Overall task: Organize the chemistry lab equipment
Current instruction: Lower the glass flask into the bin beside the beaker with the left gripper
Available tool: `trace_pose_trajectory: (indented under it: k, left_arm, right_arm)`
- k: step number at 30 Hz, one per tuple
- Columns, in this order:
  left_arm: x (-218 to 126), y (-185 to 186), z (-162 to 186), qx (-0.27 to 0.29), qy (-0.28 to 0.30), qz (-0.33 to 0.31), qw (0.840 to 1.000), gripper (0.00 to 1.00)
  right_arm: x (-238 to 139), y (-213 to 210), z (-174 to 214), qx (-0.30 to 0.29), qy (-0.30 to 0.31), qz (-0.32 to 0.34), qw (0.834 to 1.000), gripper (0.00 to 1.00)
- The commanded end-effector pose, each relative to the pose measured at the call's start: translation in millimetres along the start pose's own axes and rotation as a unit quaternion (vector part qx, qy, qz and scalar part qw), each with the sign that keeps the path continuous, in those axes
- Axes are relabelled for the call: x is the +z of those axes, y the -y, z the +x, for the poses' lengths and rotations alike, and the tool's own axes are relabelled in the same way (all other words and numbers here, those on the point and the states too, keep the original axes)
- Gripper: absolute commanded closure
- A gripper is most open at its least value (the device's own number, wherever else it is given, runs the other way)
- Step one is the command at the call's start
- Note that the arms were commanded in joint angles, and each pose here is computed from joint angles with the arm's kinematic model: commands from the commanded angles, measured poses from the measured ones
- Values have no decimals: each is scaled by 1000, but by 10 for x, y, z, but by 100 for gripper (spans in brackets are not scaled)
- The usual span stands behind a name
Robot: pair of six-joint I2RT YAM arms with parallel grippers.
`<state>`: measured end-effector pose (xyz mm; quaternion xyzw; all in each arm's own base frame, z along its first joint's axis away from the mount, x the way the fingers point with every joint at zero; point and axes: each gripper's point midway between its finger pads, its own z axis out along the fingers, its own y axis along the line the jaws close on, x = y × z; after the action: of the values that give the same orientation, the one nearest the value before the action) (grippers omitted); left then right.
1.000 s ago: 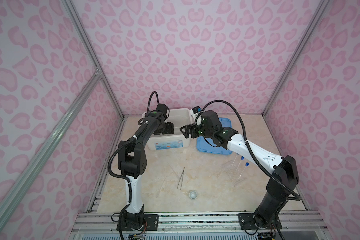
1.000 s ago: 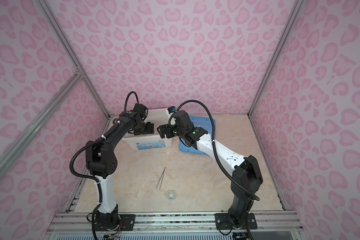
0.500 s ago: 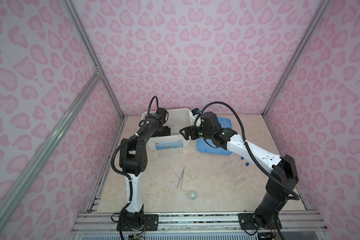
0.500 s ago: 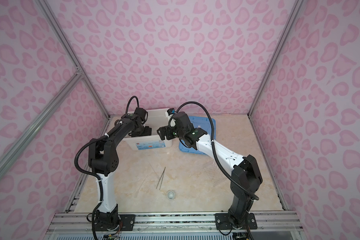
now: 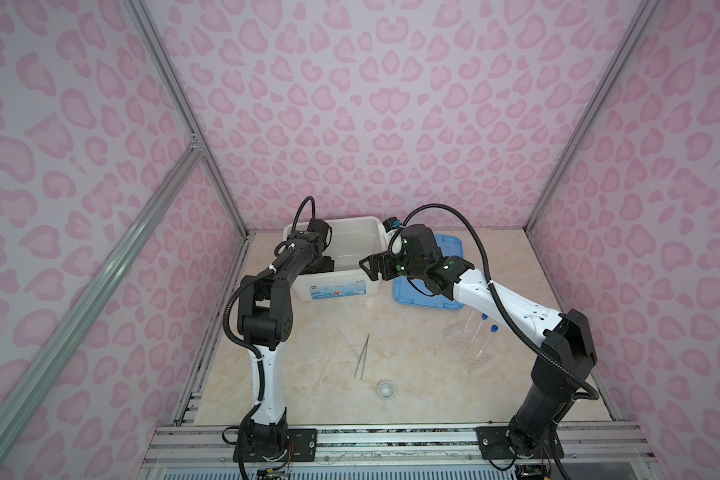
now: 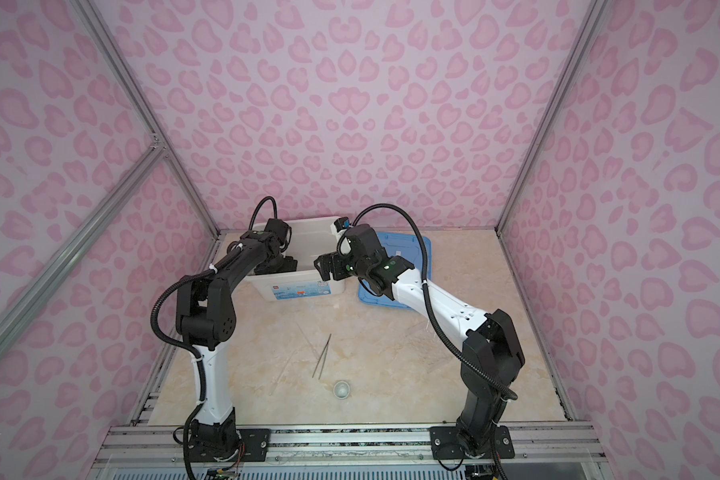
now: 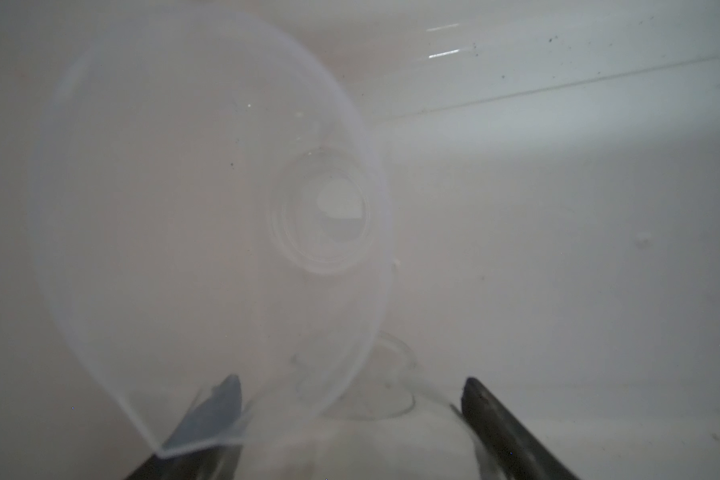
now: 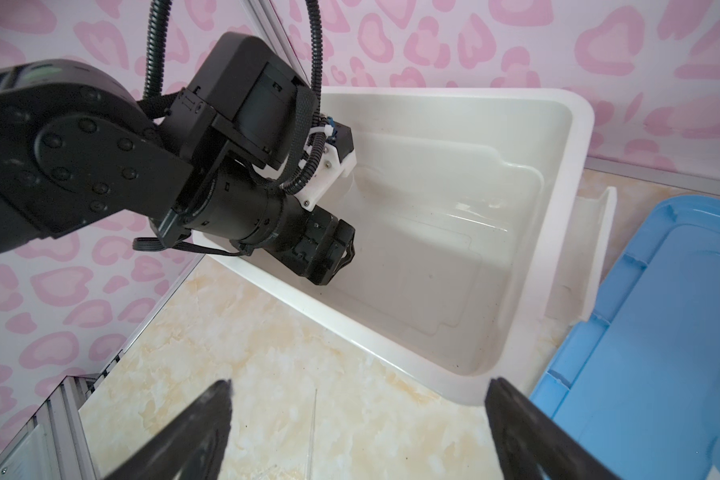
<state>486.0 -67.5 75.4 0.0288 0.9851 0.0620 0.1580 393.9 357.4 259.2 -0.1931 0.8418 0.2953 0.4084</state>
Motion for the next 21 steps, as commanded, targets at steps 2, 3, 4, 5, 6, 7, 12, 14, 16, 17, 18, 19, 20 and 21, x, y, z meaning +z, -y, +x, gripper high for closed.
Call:
trace_pose_trajectory:
  k: [2, 3, 4, 5, 6, 7, 12, 14, 16, 17, 18, 19, 20, 21]
  left_arm:
    - [134, 106, 5, 6, -3, 21, 1000, 30]
    - [150, 113, 13, 5, -4, 23, 1000, 30]
    - [161, 119, 23, 4, -4, 24, 1000, 29]
    - [164, 123, 20, 3, -3, 25, 1000, 28]
    - [168, 122, 19, 2, -2, 25, 1000, 27]
    - [172, 125, 18, -1, -2, 26, 1000, 25]
    - [186, 179, 32, -5, -5, 41, 999, 16]
    - [183, 190, 29, -4, -3, 43, 999, 16]
    - [173, 203, 18, -5, -2, 48, 999, 17]
    - [172, 225, 12, -4, -1, 55, 998, 17]
    - [173, 261, 13, -3, -1, 64, 998, 17]
    - [170, 279, 9, -4, 0, 69, 998, 17]
    - [171, 300, 14, -4, -1, 73, 997, 16]
    - [174, 300, 17, -5, -2, 74, 997, 15]
  right_arm:
    - [53, 33, 31, 5, -3, 5, 1000, 4]
    - [53, 29, 33, 4, -3, 4, 1000, 4]
    - [56, 34, 43, 5, -4, 5, 1000, 4]
    - [56, 36, 46, 5, -4, 6, 1000, 4]
    - [60, 43, 50, 4, -5, 7, 1000, 4]
    - [61, 51, 49, 5, -5, 7, 1000, 4]
    - [66, 63, 47, 6, -5, 7, 1000, 4]
    - [61, 77, 43, 7, -5, 8, 1000, 4]
    - [55, 92, 43, 8, -4, 9, 1000, 4]
    - [54, 99, 37, 9, -4, 9, 1000, 4]
    - [51, 106, 32, 10, -2, 9, 1000, 4]
    - [44, 109, 24, 11, -1, 8, 1000, 4]
    - [37, 113, 23, 11, -1, 9, 1000, 4]
    - [31, 128, 20, 12, -1, 10, 1000, 4]
